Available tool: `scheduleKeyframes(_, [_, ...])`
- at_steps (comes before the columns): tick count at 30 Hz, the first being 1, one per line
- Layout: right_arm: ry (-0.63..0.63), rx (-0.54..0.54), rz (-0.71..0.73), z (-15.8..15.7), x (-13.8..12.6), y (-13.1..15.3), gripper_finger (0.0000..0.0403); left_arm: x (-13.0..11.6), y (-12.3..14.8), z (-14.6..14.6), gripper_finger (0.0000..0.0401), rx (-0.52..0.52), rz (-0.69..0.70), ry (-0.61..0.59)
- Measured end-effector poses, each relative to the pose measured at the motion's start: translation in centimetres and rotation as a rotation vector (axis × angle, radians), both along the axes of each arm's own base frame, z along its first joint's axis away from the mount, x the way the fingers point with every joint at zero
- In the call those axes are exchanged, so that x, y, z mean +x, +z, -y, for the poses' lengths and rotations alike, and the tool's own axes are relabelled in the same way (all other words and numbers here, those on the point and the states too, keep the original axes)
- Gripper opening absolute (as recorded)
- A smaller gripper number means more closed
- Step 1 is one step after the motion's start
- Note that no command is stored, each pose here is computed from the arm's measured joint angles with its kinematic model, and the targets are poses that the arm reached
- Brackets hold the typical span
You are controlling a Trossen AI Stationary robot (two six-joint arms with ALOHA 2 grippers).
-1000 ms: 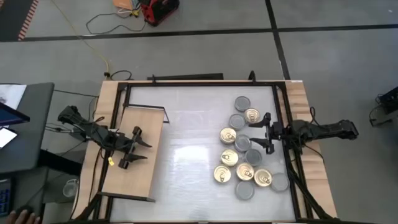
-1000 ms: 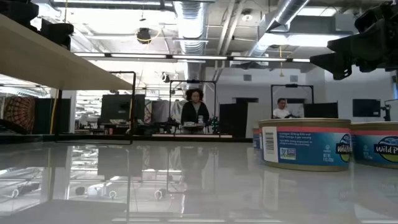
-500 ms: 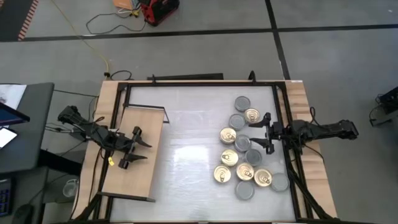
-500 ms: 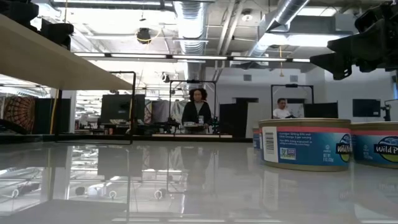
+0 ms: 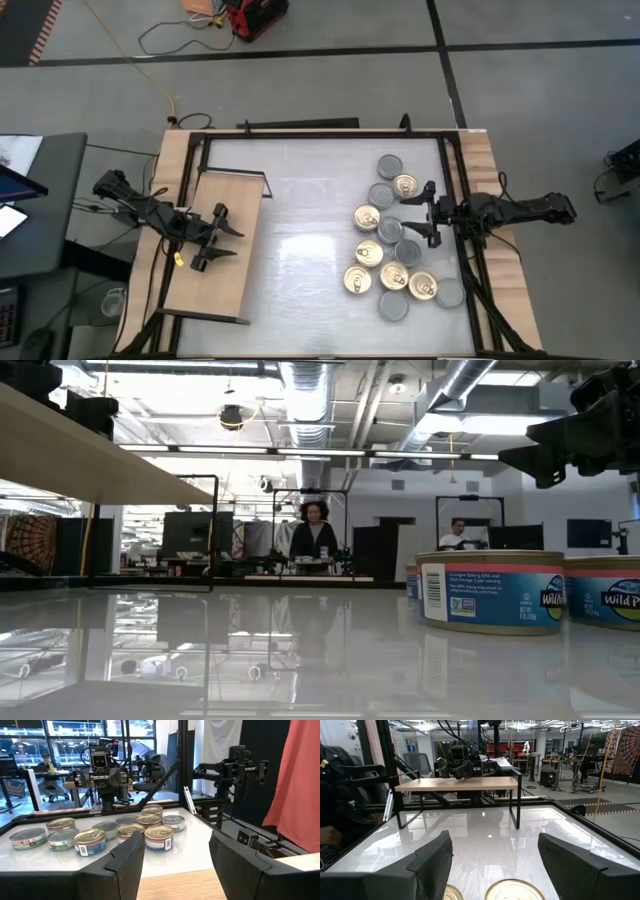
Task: Stack canned seafood by type on shelf
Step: Put the blue tuna can on the shelf
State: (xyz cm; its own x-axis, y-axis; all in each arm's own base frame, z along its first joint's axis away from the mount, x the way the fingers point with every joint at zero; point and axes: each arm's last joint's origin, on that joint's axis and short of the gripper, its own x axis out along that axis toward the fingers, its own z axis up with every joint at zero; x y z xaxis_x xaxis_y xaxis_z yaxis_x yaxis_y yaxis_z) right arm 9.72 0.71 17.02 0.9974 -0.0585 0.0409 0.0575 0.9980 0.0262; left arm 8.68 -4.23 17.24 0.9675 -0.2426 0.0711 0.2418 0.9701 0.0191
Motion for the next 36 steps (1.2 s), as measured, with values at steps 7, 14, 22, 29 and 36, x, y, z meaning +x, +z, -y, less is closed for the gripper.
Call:
scheduleKeyframes(7, [0.000,0.000,0.000,0.00,0.00,0.00,0.0317,0.00,-0.01,0.00,0.0215,0.000,-0.001,0.000])
scheduleKeyframes(14, [-0.001,0.000,0.000,0.00,0.00,0.00,0.0317,0.00,-0.01,0.00,0.0215,0.001,-0.001,0.000])
scheduleKeyframes(22, [-0.001,0.000,0.000,0.00,0.00,0.00,0.0317,0.00,-0.01,0.00,0.0215,0.000,-0.001,0.000])
scheduleKeyframes(29, [0.000,0.000,0.000,0.00,0.00,0.00,0.0317,0.00,-0.01,0.00,0.0215,-0.007,-0.002,-0.001])
scheduleKeyframes(36, [0.000,0.000,0.000,0.00,0.00,0.00,0.0317,-0.01,0.21,-0.02,0.0215,-0.147,-0.014,-0.010])
